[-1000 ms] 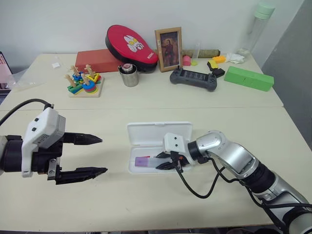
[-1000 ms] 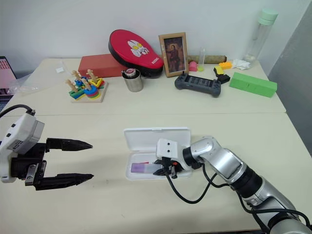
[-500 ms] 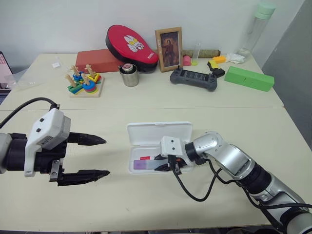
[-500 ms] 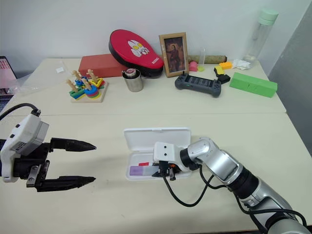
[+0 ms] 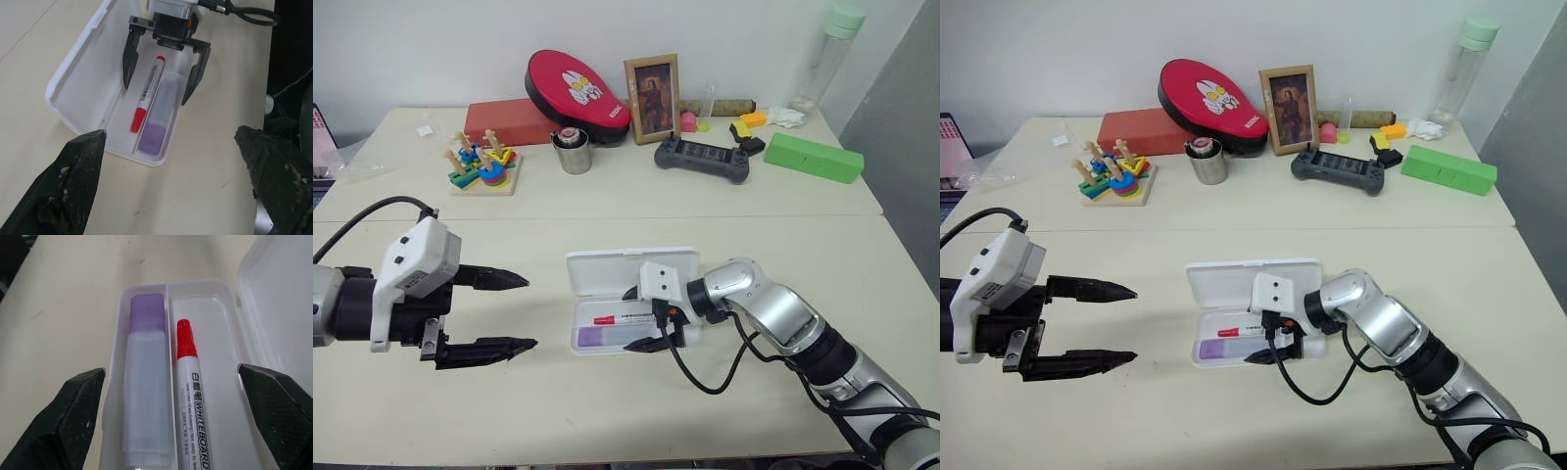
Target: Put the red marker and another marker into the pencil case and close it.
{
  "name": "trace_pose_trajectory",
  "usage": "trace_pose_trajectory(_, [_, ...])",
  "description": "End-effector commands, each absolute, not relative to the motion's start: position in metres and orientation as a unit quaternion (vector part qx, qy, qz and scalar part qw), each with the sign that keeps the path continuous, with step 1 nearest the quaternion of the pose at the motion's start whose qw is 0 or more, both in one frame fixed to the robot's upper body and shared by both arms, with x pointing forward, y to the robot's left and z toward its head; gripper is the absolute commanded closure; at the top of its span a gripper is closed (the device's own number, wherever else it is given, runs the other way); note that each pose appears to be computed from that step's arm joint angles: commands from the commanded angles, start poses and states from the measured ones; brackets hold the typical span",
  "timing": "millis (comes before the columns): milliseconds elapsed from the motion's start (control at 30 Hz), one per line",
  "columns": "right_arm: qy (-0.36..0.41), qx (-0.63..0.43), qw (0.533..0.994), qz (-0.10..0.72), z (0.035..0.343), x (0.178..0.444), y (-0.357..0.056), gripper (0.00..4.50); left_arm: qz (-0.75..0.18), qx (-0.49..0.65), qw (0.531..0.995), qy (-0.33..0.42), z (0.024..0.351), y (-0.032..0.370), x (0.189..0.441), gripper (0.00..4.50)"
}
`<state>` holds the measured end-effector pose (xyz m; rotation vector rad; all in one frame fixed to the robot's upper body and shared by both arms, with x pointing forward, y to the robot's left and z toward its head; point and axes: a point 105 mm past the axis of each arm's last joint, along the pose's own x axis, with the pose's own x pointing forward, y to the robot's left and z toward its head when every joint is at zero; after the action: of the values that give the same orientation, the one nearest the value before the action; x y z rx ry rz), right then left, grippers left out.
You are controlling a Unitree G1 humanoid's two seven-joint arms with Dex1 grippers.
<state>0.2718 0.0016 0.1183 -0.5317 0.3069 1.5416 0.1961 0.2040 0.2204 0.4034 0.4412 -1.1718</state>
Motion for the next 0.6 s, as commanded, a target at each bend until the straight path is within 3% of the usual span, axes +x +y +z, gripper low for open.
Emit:
trace_pose_trajectory(33, [0.106,-0.209,0.686,0.689,0.147,0.275,0.005,0.01,-0.542,0.197,0.795,0.189,0.224,0.203,0.199,0.00])
trace_pose_trajectory(600, [0.063,-0.145,0.699,0.697,0.205,0.263,-0.023,0.01,-0.544,0.183,0.801,0.170,0.227,0.200,0.203,0.00])
